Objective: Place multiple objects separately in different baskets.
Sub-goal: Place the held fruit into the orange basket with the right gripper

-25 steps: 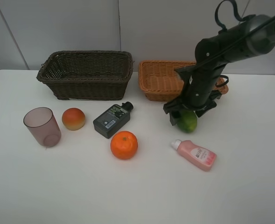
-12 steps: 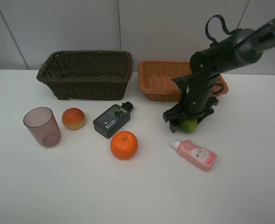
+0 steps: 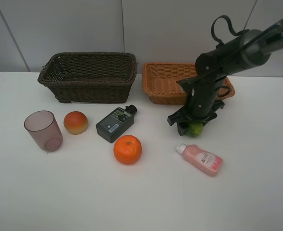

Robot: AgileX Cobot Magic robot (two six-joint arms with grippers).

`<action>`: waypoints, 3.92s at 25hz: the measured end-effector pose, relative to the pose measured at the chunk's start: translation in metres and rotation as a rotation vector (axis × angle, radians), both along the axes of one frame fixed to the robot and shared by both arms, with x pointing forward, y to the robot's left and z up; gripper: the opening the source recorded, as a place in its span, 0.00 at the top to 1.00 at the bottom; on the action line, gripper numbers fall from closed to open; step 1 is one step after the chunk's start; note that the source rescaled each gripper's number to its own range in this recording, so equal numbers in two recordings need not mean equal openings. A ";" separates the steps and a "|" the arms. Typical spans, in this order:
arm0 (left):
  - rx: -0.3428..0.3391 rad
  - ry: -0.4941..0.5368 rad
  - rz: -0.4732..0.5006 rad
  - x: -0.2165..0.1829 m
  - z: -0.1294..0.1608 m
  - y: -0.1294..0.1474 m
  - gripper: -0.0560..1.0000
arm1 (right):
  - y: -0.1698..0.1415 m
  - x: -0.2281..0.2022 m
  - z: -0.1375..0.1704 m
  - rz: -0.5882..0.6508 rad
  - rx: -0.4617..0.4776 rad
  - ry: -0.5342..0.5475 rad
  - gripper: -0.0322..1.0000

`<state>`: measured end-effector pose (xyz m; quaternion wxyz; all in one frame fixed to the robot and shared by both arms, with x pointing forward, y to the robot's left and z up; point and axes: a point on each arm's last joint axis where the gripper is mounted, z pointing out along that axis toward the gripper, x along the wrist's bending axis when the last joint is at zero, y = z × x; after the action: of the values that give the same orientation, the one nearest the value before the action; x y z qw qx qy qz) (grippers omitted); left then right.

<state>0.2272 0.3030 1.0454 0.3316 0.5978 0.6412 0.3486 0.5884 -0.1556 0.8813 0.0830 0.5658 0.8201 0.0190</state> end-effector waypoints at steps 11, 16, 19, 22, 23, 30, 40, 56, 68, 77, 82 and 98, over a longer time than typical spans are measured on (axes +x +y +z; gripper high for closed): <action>0.000 0.000 0.000 0.000 0.000 0.000 0.07 | 0.000 0.000 0.000 0.000 0.000 -0.001 0.67; 0.000 0.000 0.000 0.000 0.000 0.000 0.07 | 0.000 0.000 0.000 0.000 0.000 -0.001 0.67; 0.000 0.000 0.000 0.000 0.000 0.000 0.07 | 0.000 0.000 0.000 0.000 0.000 -0.001 0.67; 0.000 0.000 0.000 0.000 0.000 0.000 0.07 | 0.000 0.000 0.000 0.000 0.000 0.000 0.67; 0.000 0.000 0.000 0.000 0.000 0.000 0.07 | 0.000 0.000 0.000 0.000 -0.002 0.003 0.67; 0.000 0.000 0.000 0.000 0.000 0.000 0.07 | -0.003 -0.005 0.027 -0.009 -0.002 -0.014 0.67; 0.000 0.000 0.000 0.000 0.000 0.000 0.07 | -0.011 -0.021 0.109 -0.021 0.055 -0.159 0.67; 0.000 0.000 0.000 0.000 0.000 0.000 0.07 | -0.012 0.031 0.179 -0.048 0.069 -0.381 0.68; 0.000 0.000 0.000 0.000 0.000 0.000 0.07 | -0.041 0.101 0.119 -0.140 -0.005 -0.329 0.68; 0.000 0.000 0.000 0.000 0.000 0.000 0.07 | -0.053 0.127 0.071 -0.095 -0.044 -0.377 0.68; 0.000 0.000 0.000 0.000 0.000 0.000 0.07 | -0.060 0.132 0.054 -0.085 -0.072 -0.366 0.68; 0.000 0.000 0.000 0.000 0.000 0.000 0.07 | -0.059 0.134 0.049 -0.087 -0.056 -0.371 0.13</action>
<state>0.2272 0.3030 1.0454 0.3318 0.5977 0.6411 0.3488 0.7223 -0.2147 0.9305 0.2493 0.5851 0.7656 0.0967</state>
